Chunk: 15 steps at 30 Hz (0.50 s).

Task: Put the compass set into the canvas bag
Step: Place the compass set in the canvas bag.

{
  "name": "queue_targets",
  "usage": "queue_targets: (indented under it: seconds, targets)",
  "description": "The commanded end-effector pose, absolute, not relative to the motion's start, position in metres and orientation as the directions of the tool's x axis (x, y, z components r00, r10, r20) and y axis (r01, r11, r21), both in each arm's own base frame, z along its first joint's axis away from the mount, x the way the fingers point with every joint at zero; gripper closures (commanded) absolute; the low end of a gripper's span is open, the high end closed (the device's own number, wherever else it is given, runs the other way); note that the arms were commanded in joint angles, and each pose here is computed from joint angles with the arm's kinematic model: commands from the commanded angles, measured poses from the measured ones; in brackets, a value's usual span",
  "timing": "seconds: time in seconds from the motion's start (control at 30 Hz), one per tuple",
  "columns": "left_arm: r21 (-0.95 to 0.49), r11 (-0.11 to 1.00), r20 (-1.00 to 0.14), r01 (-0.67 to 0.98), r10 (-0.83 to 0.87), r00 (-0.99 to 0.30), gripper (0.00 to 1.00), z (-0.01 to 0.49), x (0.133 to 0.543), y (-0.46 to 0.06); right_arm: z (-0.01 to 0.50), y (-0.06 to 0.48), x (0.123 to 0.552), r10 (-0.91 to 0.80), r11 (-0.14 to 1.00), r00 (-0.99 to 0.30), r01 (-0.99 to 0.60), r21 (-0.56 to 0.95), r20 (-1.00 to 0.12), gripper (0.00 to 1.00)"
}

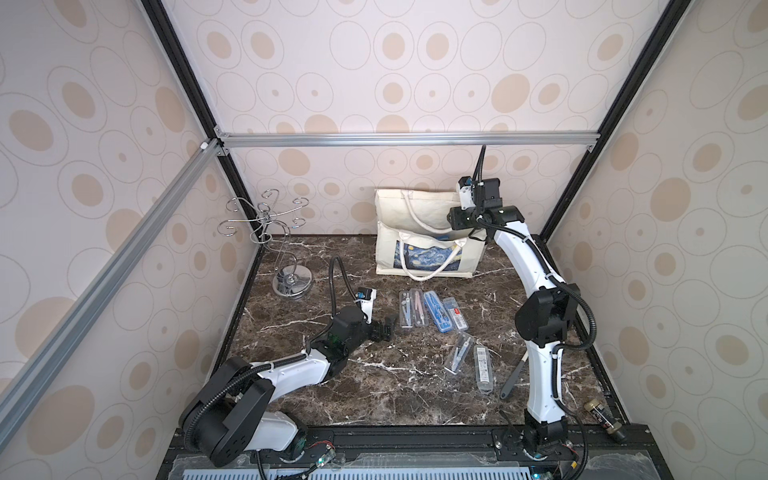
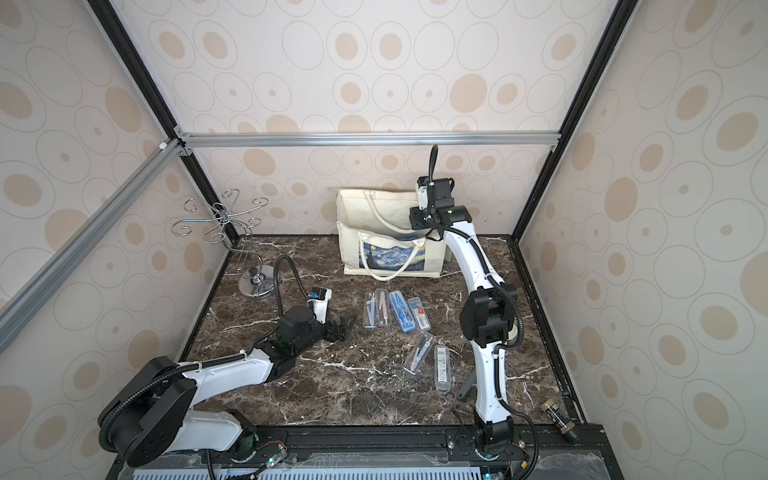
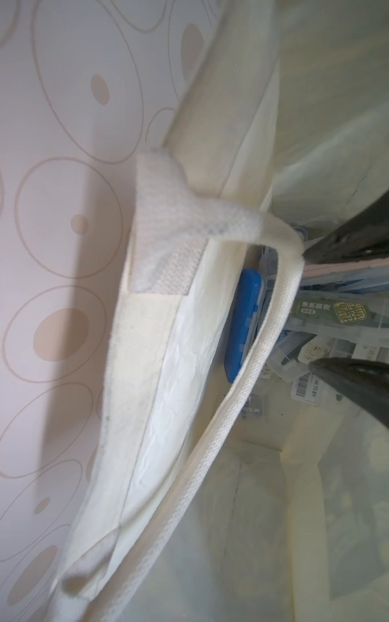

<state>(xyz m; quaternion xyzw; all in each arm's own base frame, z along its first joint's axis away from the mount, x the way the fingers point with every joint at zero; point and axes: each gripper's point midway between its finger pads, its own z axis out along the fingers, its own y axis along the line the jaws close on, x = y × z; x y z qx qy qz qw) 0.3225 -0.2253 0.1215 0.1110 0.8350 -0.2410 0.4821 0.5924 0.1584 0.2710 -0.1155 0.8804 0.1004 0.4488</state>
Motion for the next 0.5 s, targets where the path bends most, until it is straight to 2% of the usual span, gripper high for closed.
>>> queue_targets:
  seconds: [0.0, 0.33, 0.47]
  targets:
    - [-0.255, 0.886, -0.836, 0.386, -0.001, -0.549, 0.00, 0.115, 0.330, -0.228, 0.331, 0.164, 0.576, -0.075, 0.937, -0.484, -0.334, 0.105, -0.872, 0.51]
    - [-0.192, 0.943, -0.799, 0.273, 0.011, -0.601, 0.00, 0.096, 0.339, -0.229, 0.393, 0.173, 0.513, -0.009, 0.876, -0.372, -0.450, 0.172, -0.928, 0.47]
    - [-0.136, 0.964, -0.755, 0.230, 0.050, -0.654, 0.00, 0.080, 0.337, -0.231, 0.402, 0.161, 0.483, -0.006, 0.888, -0.347, -0.433, 0.154, -0.938, 0.46]
